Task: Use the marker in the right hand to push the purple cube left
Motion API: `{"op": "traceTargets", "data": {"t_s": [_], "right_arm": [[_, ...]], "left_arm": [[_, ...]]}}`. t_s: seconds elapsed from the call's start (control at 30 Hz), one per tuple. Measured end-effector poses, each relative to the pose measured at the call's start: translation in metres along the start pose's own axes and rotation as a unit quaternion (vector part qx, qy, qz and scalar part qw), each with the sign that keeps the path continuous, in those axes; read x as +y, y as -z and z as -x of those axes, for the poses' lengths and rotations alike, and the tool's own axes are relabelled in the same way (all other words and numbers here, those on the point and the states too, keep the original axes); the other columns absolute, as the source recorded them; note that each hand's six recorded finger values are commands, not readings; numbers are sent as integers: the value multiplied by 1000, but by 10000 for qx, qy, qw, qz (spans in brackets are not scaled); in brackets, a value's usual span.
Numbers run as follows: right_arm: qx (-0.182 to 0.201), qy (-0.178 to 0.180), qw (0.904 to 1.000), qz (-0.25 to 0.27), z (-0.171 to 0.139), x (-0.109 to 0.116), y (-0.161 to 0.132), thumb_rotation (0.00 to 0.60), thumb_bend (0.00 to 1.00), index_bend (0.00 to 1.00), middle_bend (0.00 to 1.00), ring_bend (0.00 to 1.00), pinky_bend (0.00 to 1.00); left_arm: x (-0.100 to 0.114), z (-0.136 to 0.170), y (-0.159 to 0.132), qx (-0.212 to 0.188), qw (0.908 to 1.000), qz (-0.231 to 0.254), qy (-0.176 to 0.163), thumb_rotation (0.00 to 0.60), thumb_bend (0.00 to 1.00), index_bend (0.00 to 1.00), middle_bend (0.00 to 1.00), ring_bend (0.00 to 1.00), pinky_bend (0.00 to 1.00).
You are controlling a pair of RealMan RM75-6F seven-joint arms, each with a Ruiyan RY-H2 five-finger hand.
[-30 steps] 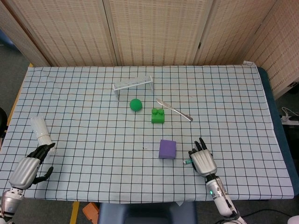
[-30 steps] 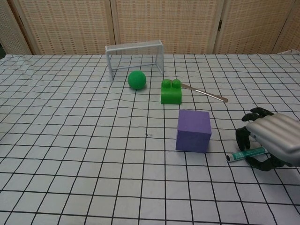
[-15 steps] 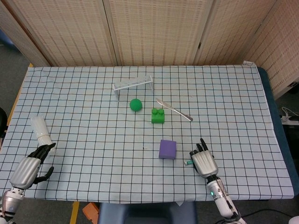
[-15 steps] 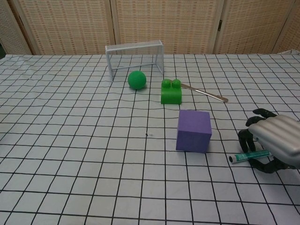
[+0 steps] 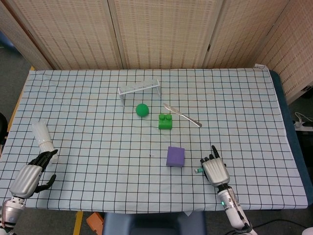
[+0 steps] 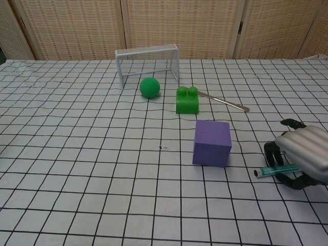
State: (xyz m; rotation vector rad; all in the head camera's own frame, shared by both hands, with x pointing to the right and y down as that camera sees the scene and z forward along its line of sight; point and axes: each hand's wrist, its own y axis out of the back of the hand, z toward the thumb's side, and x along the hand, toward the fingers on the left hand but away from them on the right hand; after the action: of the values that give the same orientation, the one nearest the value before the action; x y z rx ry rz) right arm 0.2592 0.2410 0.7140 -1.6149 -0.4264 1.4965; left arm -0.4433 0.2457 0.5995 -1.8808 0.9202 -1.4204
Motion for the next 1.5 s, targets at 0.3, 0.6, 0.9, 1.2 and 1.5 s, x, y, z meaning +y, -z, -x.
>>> {"op": "traceTargets", "data": {"t_s": [0.3, 0.6, 0.9, 1.2, 1.5], "right_arm": [[-300, 375, 9987, 185, -3, 18, 20, 600, 400, 906, 792, 393, 96], [-535, 500, 9965, 409, 6, 32, 32, 600, 402, 910, 798, 400, 103], [-365, 348, 9976, 481, 28, 33, 6, 600, 403, 911, 799, 400, 104], [-177, 311, 9977, 571, 44, 37, -20, 600, 403, 911, 799, 400, 106], [6, 341, 9975, 613, 57, 45, -43, 600, 403, 911, 799, 400, 107]], "left_arm": [[0, 0, -1, -8, 10000, -10, -2, 600, 443, 0, 131, 101, 286], [-1, 0, -2, -35, 10000, 23, 13, 600, 442, 0, 131, 101, 286], [1, 0, -2, -66, 10000, 74, 10, 600, 442, 0, 130, 101, 286], [2, 1, -2, -95, 9999, 114, 11, 600, 441, 0, 131, 100, 286], [3, 1, -3, -116, 9999, 121, 1, 600, 442, 0, 131, 101, 286]]}}
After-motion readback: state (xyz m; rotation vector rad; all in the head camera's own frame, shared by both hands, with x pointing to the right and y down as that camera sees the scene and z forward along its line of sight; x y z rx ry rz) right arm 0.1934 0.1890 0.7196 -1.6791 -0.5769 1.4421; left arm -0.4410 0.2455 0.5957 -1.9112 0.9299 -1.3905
